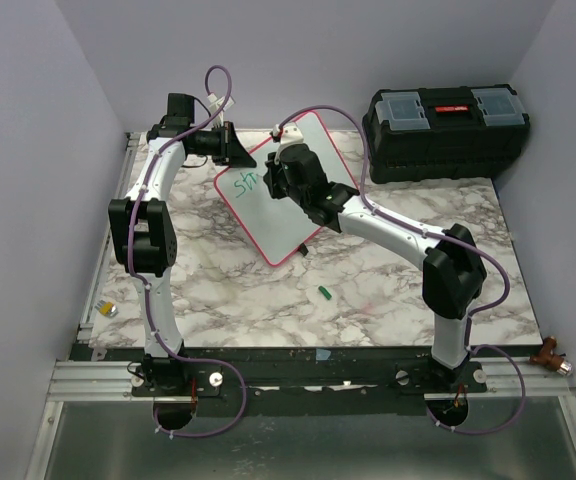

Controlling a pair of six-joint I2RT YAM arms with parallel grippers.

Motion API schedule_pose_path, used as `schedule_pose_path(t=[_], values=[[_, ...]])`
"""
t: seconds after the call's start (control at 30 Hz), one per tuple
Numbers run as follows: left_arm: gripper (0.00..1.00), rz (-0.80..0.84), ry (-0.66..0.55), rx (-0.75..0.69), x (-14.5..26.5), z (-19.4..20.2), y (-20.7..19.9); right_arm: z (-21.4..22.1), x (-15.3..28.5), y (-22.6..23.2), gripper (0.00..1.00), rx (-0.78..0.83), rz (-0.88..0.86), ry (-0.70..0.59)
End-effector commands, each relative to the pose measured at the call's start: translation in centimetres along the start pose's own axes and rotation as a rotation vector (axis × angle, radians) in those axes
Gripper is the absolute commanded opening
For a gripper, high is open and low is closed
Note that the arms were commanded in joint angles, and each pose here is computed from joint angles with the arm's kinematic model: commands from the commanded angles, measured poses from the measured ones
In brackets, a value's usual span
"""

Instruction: Write a sentence on the whiteboard

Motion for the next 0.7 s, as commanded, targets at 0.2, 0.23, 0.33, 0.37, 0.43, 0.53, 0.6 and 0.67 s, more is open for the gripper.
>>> schedule_pose_path(t=[0.2,0.23,0.33,0.37,0.43,0.53,0.6,0.67], values=[[0.00,0.043,0.033,-0.071,-1.0,0.8,-1.2,0.9,0.3,1.3,0.00,-0.005,-0.078,0.020],[0.00,0.042,0.033,-0.071,-1.0,0.8,-1.2,1.2,0.4,1.2,0.01,-0.007,-0.074,0.026],[0.00,0.044,0.033,-0.071,-1.0,0.8,-1.3,2.2,0.6,0.8,0.01,-0.006,-0.057,0.044],[0.00,0.041,0.033,-0.070,-0.9,0.8,-1.2,2.4,0.7,0.6,0.01,-0.005,-0.051,0.047],[0.00,0.043,0.032,-0.072,-0.9,0.8,-1.3,2.7,0.9,0.2,0.01,-0.004,-0.033,0.054],[0.00,0.042,0.032,-0.072,-0.9,0.8,-1.3,2.8,0.9,-0.3,0.01,-0.004,-0.002,0.057],[0.00,0.042,0.032,-0.072,-0.9,0.8,-1.3,2.6,0.9,-0.5,0.01,-0.006,0.013,0.052],[0.00,0.042,0.032,-0.071,-0.9,0.8,-1.3,2.3,0.8,-0.6,0.01,-0.006,0.025,0.047]])
Point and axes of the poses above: each gripper's point midway between its finger pads, its own x axis back along the fingers, its own y axis along the line the jaws close on, z = x × y, the point moved 1 cm from there along x, back along the fingers, and after that the axes turned 6 degrees about x, right-handed, at the moved point
